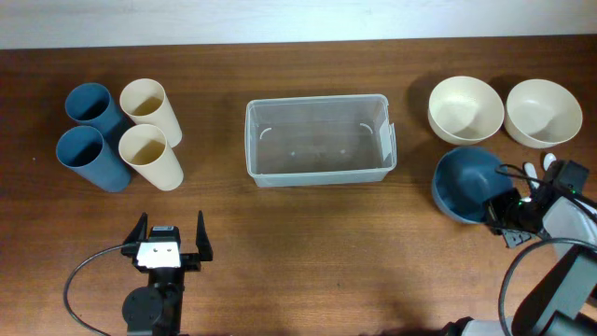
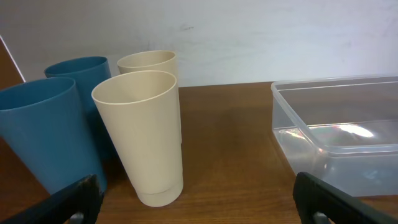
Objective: Pack container
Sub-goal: 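Grasp the blue bowl rim with the right gripper and lift, then carry the blue bowl left and lower it into the clear container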
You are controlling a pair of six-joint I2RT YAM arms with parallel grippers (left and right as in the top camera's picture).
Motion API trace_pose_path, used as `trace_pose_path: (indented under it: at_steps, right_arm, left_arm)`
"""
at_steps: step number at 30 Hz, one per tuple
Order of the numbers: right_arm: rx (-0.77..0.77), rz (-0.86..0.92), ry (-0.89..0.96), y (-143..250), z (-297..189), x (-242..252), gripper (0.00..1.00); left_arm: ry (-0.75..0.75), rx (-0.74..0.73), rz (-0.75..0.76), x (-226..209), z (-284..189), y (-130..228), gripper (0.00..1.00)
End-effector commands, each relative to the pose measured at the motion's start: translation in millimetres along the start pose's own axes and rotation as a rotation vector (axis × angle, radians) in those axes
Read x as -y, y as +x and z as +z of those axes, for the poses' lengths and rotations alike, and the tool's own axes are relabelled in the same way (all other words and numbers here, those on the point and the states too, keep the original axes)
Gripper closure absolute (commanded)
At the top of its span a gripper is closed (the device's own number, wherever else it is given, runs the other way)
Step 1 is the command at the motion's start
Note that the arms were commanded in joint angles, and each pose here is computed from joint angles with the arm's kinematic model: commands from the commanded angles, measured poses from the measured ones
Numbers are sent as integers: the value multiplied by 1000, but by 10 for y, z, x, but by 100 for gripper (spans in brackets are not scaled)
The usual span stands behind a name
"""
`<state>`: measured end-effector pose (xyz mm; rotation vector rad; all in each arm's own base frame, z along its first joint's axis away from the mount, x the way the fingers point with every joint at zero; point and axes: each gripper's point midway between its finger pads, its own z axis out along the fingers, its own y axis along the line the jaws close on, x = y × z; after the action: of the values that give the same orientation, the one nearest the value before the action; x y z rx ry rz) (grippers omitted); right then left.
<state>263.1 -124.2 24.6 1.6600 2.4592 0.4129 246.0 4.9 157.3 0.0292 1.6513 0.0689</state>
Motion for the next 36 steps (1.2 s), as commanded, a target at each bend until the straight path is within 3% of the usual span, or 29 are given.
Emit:
trace_pose_path:
  at_steps: [1, 11, 17, 21, 28, 36]
  right_arm:
    - [76, -25, -78, -93, -462, -247, 96]
    - [297, -157, -263, 16, -1813, -767, 96]
    - [332, -374, -404, 429, -2282, -1389, 96]
    - [255, -523, -463, 888, -2140, -1853, 96]
    - [77, -740, -413, 1697, -1420, -2374, 96]
    - [6, -796, -272, 1890, -692, -2629, 96]
  left_arm:
    - [8, 2, 12, 10, -1, 8, 0]
    - [8, 2, 12, 10, -1, 8, 0]
    - [8, 1, 12, 10, -1, 9, 1]
    - [8, 2, 12, 10, -1, 8, 0]
    - [8, 2, 12, 10, -1, 8, 0]
    - [8, 1, 12, 10, -1, 9, 0]
